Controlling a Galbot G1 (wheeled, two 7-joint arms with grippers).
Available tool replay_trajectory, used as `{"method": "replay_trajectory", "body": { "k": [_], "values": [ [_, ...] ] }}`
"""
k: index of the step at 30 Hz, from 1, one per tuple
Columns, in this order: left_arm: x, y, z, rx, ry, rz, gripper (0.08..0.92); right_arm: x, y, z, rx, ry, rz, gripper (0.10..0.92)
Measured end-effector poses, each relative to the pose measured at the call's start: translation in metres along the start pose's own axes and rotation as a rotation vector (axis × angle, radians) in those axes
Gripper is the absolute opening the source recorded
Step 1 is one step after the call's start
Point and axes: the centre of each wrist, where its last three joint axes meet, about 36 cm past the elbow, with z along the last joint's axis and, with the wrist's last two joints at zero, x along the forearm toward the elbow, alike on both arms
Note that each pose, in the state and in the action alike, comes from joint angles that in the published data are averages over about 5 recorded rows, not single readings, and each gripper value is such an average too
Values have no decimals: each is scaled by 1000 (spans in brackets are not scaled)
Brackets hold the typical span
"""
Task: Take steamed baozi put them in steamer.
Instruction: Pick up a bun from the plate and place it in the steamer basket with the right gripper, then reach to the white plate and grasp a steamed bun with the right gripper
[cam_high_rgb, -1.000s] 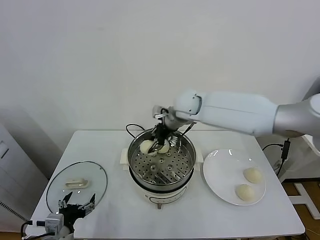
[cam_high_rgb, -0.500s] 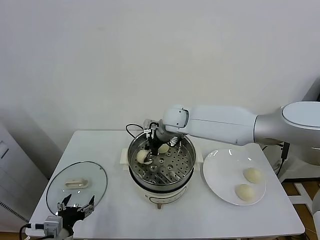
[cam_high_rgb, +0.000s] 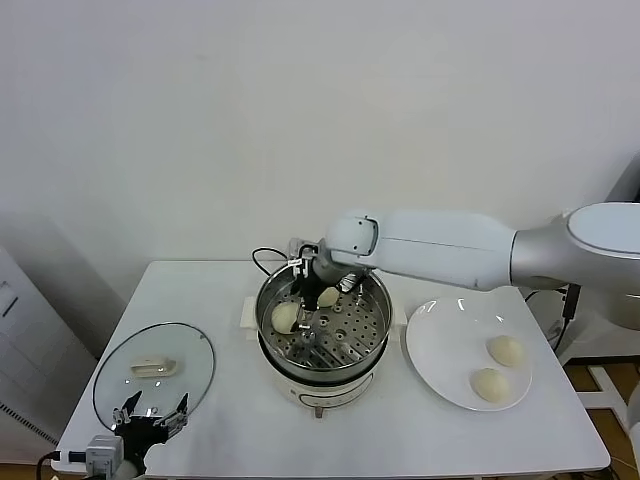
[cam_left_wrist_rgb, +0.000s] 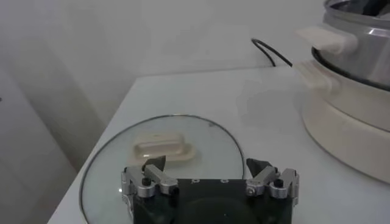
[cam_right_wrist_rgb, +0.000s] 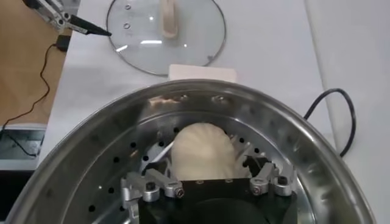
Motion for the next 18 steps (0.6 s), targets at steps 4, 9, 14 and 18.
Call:
{"method": "replay_trajectory", "body": {
  "k": [4,9,14,18],
  "values": [
    [0,0,0,-6,0,7,823,42,-7,27,23,34,11,823],
    [1,2,-1,-11,-4,16,823,94,-10,78,34,91,17,823],
    [1,2,-4,-15,-9,22,823,130,-3,142,28,147,7,823],
    [0,2,-5,-18,-13,27,823,146,8,190,21,190,-7,823]
  ]
}}
